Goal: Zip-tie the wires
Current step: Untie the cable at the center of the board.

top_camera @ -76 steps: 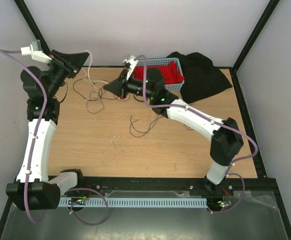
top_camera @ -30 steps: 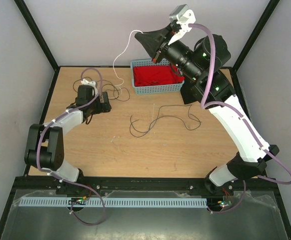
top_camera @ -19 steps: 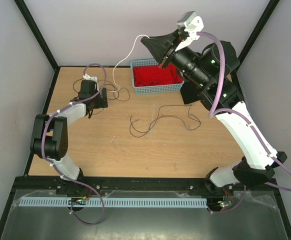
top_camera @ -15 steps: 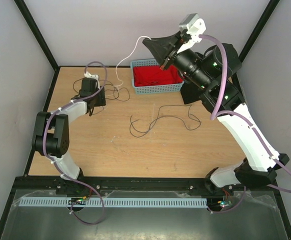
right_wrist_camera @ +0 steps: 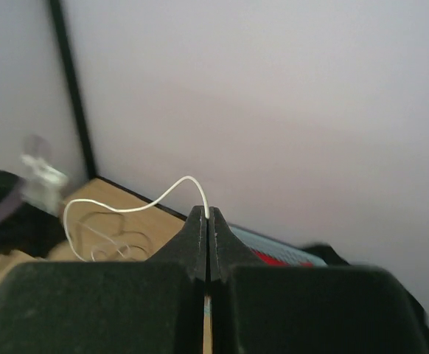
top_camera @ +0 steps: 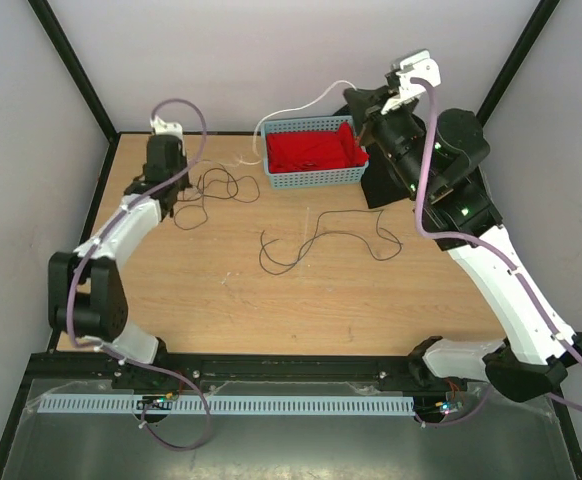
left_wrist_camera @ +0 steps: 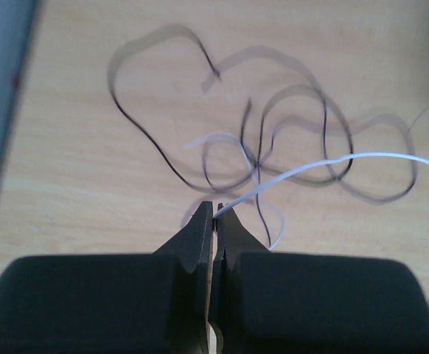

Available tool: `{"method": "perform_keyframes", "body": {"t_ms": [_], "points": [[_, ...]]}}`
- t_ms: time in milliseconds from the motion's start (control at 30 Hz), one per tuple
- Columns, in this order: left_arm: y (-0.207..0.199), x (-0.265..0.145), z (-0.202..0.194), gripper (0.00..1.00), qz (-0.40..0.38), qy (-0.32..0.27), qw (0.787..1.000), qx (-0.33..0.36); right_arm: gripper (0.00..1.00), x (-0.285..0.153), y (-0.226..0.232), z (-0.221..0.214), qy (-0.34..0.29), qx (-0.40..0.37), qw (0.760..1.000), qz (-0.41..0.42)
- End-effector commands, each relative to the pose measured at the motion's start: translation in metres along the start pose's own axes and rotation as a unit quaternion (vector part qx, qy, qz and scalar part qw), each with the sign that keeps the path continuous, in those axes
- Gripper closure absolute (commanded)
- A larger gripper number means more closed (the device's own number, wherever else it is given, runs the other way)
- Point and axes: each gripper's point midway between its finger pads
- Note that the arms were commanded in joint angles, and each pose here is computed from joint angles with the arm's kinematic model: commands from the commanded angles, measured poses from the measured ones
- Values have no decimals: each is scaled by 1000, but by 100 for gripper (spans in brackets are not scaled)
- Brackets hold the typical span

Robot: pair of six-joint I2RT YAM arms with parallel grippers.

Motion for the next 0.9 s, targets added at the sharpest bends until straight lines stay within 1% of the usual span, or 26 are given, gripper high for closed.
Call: {"method": "perform_keyframes", "body": {"t_ms": [0,100,167,233,267,300,433,567,633,733,800,867], "points": [[43,-67,92,100,64,-108,992,14,100,-24,-57,-17,16,-15,991,-135],[43,-106,129,100,28,-153,988,-1,100,-35,-81,-33,32,-22,982,-185],[30,-128,146,100,-39,-174,984,-24,100,-40,-92,-42,41,-25,978,-203],[21,-144,158,100,-107,-184,975,-62,100,-43,-99,-50,48,-22,976,-210],[19,-151,163,100,-135,-187,969,-87,100,-42,-102,-55,52,-19,976,-210],[19,-156,167,100,-153,-191,965,-97,100,-42,-103,-59,56,-15,977,-207],[42,-167,187,100,-182,-201,947,-172,100,-39,-102,-73,71,-7,980,-188],[62,-181,208,100,-207,-217,930,-212,100,-37,-100,-81,79,-7,980,-180],[67,-189,221,100,-237,-228,913,-242,100,-34,-96,-83,82,-5,983,-166],[76,-201,242,100,-294,-240,876,-298,100,-30,-90,-84,83,4,985,-148],[81,-206,253,100,-312,-243,864,-311,100,-29,-87,-85,82,8,987,-140],[83,-211,260,100,-316,-250,861,-310,100,-27,-84,-84,81,9,988,-131]]}}
Point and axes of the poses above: each gripper's point midway between its finger pads, its own x axis out along the fingers, its own y axis along the line the jaws close on, z = x × y, and after that the axes turned 6 degrees about x, right-handed
